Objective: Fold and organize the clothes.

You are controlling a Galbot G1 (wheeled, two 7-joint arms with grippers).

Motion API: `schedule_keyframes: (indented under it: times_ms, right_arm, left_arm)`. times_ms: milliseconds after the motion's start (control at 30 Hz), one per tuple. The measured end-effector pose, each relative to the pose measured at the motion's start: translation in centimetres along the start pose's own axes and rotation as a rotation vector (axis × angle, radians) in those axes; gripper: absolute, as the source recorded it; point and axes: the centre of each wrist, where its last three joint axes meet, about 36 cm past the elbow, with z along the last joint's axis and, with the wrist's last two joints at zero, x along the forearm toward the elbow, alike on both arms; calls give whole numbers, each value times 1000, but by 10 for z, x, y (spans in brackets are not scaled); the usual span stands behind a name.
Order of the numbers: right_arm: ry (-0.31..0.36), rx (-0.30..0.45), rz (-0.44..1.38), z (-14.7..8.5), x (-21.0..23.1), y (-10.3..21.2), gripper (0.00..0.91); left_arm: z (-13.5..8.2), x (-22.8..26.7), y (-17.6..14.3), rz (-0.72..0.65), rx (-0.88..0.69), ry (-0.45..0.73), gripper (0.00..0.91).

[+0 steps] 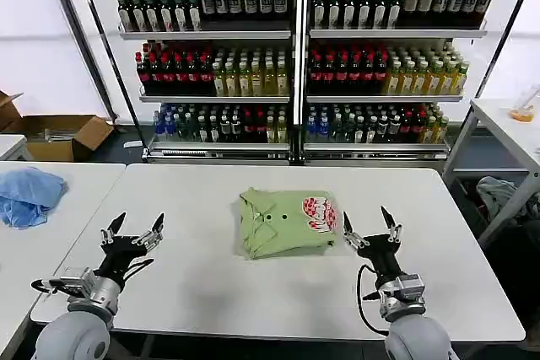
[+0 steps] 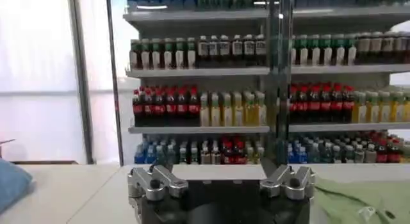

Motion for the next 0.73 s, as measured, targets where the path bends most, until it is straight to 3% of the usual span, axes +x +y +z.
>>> schedule_keyframes:
  times_ms: [733]
  right_arm:
    - [-27, 30, 8, -11, 16, -9, 907]
  left_arm:
    - [-1, 11, -5, 15, 1, -7, 907]
